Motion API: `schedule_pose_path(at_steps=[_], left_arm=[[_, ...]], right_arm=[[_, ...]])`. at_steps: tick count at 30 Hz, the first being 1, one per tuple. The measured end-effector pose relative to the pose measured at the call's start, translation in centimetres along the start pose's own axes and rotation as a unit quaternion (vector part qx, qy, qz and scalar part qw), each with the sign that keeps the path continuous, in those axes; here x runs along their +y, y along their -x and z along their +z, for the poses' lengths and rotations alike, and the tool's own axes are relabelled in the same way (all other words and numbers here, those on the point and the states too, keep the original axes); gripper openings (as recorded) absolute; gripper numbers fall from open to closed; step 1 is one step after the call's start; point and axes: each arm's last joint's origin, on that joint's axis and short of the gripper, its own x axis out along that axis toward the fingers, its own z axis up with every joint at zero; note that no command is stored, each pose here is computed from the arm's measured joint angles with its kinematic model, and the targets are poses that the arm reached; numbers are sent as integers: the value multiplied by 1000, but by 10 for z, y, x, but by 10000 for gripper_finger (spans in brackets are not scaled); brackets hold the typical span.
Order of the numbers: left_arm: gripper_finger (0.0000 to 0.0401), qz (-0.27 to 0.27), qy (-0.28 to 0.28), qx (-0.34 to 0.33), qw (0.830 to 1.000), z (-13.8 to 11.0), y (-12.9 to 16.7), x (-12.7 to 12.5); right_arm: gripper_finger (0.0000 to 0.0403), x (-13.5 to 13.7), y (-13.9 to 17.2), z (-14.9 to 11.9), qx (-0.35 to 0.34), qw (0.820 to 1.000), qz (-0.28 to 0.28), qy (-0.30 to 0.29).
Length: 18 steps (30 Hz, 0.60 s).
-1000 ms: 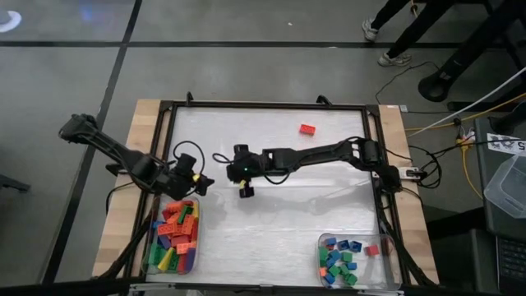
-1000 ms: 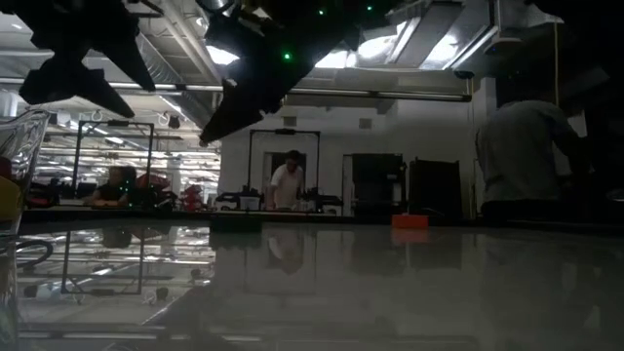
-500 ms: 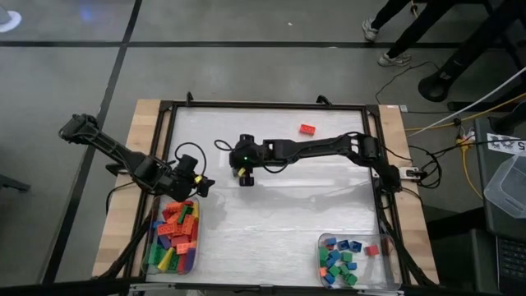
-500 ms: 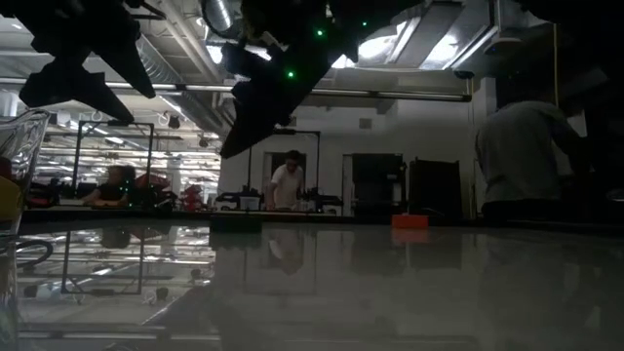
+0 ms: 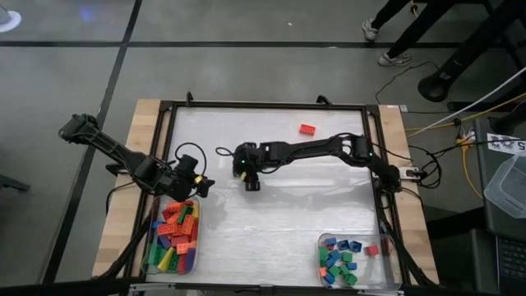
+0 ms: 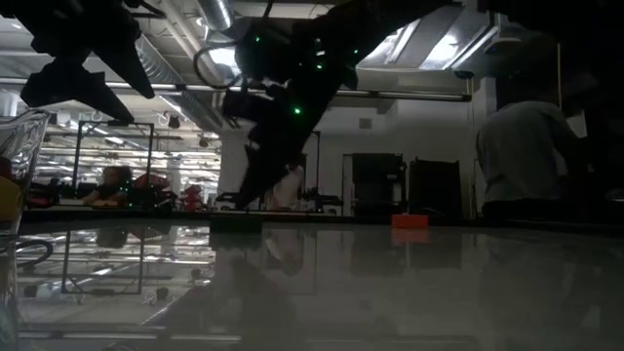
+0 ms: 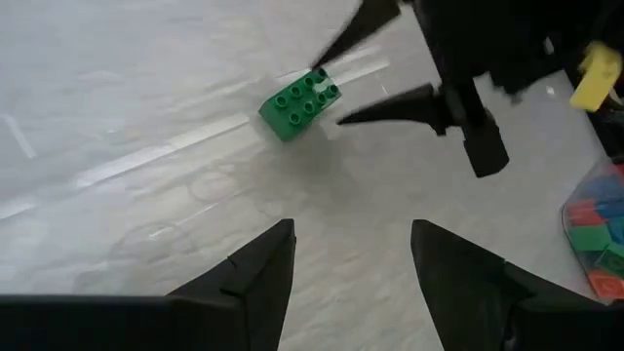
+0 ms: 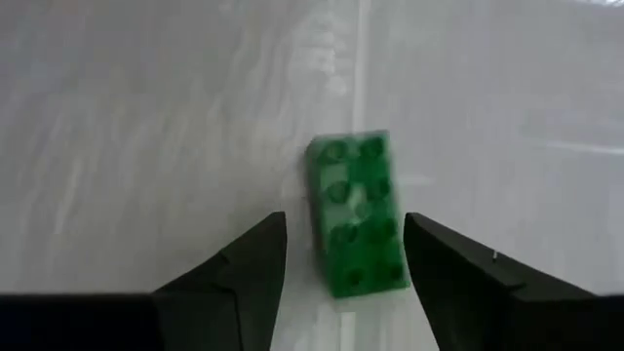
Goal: Sort blocks by size
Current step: Put the large green game piece into the left transparent bin
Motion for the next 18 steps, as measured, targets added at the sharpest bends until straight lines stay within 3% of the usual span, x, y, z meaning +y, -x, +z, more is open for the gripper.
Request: schedule_pose_path(at_steps=[18], left_arm=[[194, 0, -3, 0, 1000, 0, 0, 0]], right_arm=[[209, -14, -12, -10, 18, 1000, -16, 15]])
